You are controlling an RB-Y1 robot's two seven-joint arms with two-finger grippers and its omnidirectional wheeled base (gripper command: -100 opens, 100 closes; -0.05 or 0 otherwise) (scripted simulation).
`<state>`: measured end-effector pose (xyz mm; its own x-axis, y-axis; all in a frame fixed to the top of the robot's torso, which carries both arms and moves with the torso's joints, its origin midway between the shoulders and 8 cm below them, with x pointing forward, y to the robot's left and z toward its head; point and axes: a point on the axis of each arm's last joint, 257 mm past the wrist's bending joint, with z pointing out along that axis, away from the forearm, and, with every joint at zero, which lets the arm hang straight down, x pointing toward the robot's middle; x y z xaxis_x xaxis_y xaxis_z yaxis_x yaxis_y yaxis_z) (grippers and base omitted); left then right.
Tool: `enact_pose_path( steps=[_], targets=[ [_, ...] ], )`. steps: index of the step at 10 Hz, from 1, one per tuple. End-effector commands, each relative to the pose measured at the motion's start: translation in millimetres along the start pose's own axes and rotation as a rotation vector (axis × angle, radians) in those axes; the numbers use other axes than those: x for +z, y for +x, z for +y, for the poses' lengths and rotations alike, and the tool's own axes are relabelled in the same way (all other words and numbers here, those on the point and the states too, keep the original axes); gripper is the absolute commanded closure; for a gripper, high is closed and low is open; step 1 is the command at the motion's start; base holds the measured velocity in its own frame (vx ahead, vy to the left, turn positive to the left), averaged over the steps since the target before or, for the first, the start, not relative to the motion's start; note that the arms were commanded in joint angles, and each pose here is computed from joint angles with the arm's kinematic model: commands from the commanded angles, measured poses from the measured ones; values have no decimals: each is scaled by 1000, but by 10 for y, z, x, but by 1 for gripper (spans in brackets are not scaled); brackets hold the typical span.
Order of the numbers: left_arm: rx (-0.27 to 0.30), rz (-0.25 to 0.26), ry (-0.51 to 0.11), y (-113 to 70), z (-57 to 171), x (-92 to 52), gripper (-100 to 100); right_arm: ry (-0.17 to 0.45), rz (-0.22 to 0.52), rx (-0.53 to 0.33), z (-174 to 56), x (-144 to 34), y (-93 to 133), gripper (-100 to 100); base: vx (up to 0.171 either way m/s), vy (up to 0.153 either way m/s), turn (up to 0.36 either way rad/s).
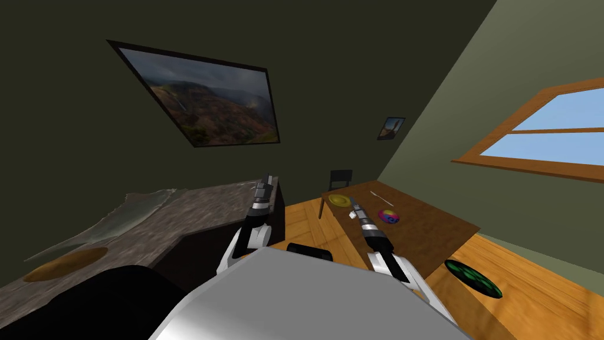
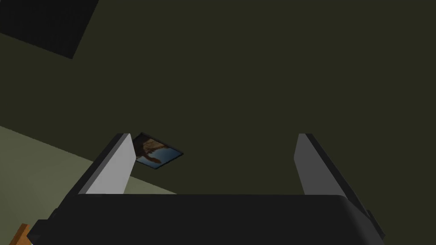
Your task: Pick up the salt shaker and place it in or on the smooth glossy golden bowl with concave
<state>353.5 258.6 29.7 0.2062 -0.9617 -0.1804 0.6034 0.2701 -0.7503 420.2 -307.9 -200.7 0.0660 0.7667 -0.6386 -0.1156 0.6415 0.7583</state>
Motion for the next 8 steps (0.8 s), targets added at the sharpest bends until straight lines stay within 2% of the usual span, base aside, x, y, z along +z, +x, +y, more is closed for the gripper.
enact_pose_path(
  steps=[1,4,7,8],
  targets=[
    [0,0,0,0,0,0,0,41,32,-53,-210,2,78,-100,18,25,-33],
    [0,0,0,0,0,0,0,128,112,-191,-653,-17,273,-100,34,38,-66],
    [0,0,0,0,0,0,0,172,148,-237,-881,-63,363,-100,25,24,-27],
    [0,0,0,0,0,0,0,205,179,-283,-1054,-94,424,-100,24,13,-23]
  ],
)
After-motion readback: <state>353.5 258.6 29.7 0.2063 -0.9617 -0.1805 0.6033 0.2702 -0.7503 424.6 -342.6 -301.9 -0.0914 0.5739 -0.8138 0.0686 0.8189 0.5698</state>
